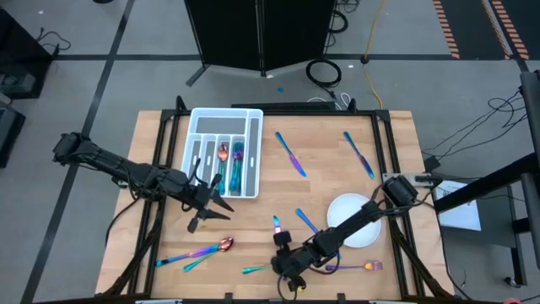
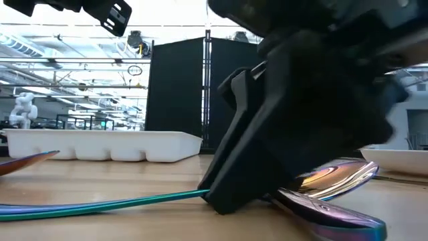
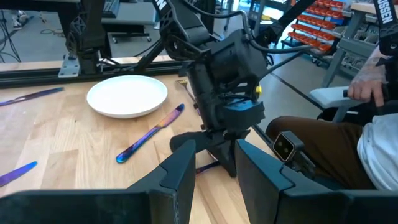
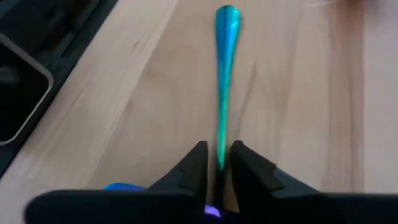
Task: Sort silverware
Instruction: Put the iridescent spoon into the white silverware tray
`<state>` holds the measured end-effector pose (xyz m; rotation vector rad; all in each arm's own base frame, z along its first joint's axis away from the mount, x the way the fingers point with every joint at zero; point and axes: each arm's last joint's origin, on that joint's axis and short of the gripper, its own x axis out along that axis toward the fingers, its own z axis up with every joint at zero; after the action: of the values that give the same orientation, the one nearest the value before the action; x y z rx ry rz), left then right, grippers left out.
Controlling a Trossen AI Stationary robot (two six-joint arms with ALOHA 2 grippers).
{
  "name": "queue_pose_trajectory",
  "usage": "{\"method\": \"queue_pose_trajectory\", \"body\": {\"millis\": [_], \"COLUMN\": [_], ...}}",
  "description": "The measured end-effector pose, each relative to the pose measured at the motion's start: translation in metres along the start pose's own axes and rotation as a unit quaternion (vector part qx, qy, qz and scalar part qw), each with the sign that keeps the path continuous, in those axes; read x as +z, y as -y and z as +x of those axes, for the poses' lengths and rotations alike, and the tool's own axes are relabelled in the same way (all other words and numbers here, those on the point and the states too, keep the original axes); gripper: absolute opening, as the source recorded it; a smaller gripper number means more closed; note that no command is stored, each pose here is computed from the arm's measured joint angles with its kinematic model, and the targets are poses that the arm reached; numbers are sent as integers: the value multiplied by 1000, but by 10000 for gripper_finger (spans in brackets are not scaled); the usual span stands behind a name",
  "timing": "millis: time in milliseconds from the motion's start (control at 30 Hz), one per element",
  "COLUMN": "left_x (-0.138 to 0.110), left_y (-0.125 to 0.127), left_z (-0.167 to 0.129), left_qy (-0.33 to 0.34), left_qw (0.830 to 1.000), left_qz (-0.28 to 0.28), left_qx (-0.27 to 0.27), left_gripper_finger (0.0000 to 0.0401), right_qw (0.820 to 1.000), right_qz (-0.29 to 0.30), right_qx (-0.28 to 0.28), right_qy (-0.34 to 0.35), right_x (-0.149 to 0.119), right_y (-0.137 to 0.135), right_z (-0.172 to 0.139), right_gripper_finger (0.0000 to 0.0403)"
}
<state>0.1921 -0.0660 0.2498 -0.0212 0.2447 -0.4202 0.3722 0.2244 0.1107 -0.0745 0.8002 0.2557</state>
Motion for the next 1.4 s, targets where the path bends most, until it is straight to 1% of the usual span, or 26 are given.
{"method": "queue_pose_trajectory", "body": {"millis": [100,167,267,400,500,600,700,833,933,1067,1133,1400], "left_x": [0,0,0,0,0,0,0,0,0,0,0,0], "left_y": [0,0,0,0,0,0,0,0,0,0,0,0], "left_z": [0,0,0,0,0,0,0,0,0,0,0,0], "left_qy": [0,0,0,0,0,0,0,0,0,0,0,0], "left_qw": [1000,1000,1000,1000,1000,1000,1000,1000,1000,1000,1000,1000], "left_qz": [0,0,0,0,0,-3,-12,-12,-12,-13,-13,-13], "left_qx": [0,0,0,0,0,0,-1,-2,-2,-2,-2,-2], "left_gripper_finger": [114,114,114,114,114,114,114,114,114,114,114,114], "right_qw": [1000,999,998,994,991,985,973,941,919,901,896,895], "right_qz": [28,46,61,78,77,87,115,159,179,175,164,74], "right_qx": [-3,-4,-3,5,-14,-27,-31,-44,-65,-80,-83,-130], "right_qy": [0,3,21,76,109,146,199,294,346,390,405,420], "right_x": [1,1,4,15,20,20,13,2,-4,-1,1,14], "right_y": [3,5,6,5,5,4,5,11,15,17,17,22], "right_z": [1,1,2,2,1,-1,-2,-9,-16,-23,-26,-29], "right_gripper_finger": [20,7,6,3,2,2,1,1,1,1,0,0]}}
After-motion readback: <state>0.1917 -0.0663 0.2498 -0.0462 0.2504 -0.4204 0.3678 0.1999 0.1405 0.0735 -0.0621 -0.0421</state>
